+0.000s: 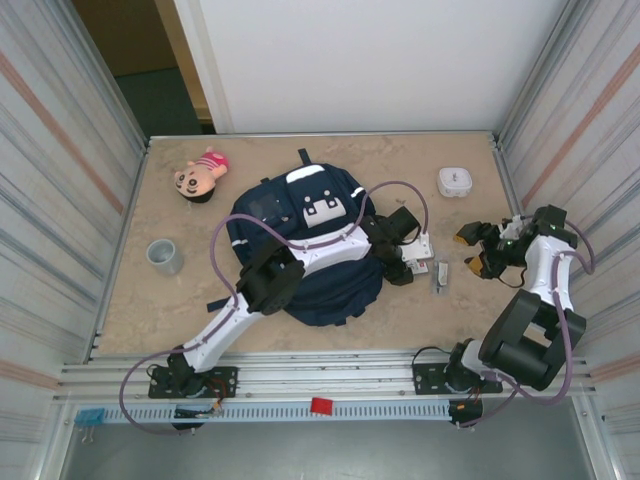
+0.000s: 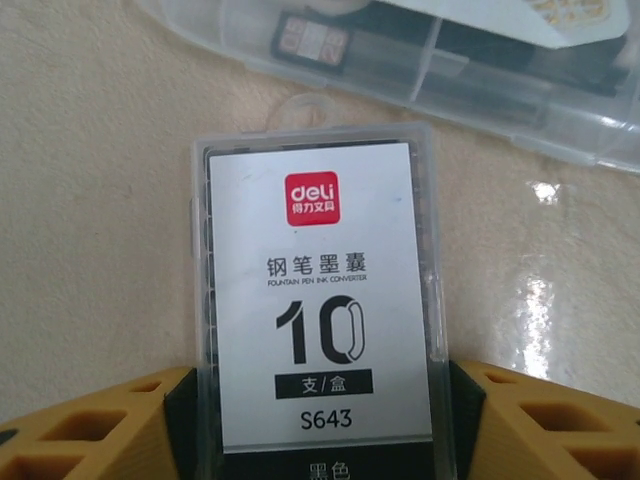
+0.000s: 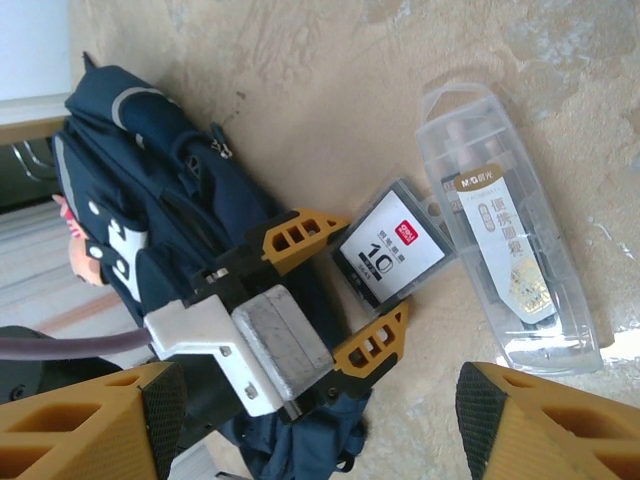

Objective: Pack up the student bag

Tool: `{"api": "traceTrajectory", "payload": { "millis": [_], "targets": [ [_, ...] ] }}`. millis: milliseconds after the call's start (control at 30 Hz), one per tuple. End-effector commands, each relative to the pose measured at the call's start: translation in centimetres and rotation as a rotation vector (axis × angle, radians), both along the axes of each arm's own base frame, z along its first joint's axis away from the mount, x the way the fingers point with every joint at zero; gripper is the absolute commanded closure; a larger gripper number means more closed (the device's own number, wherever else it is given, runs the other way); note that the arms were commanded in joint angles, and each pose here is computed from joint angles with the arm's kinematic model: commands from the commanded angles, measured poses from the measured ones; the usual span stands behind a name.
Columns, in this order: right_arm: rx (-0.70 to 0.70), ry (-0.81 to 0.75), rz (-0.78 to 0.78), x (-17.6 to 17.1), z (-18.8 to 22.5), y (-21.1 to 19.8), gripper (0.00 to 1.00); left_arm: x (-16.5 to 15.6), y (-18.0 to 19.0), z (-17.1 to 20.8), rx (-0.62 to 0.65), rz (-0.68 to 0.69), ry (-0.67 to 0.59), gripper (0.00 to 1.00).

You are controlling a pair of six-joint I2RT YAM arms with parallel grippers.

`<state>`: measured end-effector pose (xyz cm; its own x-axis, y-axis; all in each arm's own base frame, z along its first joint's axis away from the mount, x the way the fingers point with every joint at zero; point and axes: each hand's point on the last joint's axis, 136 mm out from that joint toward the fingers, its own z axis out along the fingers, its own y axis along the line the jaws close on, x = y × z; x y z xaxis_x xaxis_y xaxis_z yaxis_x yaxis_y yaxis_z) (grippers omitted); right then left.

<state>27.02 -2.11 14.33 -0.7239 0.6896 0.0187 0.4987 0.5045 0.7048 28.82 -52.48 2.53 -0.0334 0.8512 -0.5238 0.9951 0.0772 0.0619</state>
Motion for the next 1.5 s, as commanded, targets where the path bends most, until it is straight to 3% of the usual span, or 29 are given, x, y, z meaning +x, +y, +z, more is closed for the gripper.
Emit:
{"api": "traceTrajectory", "payload": {
  "millis": [0,167,333,467,767,1167,1467],
  "targets": [
    [0.012,-0.033,0.015,-0.2,0.6,0.6,0.27,-2.0,2.2,-4.4,0.142,-0.071,-0.005,0.35],
    [0.016,-0.034,0.017,-0.2,0.5,0.7,0.27,-2.5,2.3,-4.7,0.129,-0.096,-0.001,0.48],
    [0.039,-0.05,0.021,-0.1,0.2,1.0,0.28,-2.8,1.7,-2.6,0.047,-0.135,-0.038,0.55],
    [0.086,-0.081,0.036,0.3,0.0,1.6,0.28,-3.0,1.4,-0.4,-0.06,-0.168,-0.069,0.57],
    [0.194,-0.104,0.078,0.5,-1.8,3.7,0.3,-3.1,1.3,4.6,-0.375,-0.184,0.019,0.59],
    [0.208,-0.086,0.112,-0.6,-2.9,5.2,0.32,-2.1,2.0,8.0,-0.538,-0.179,0.044,0.6],
    [0.213,-0.07,0.134,-0.6,-3.2,6.0,0.41,-1.5,1.7,9.8,-0.6,-0.173,0.048,0.6]
  ]
}}
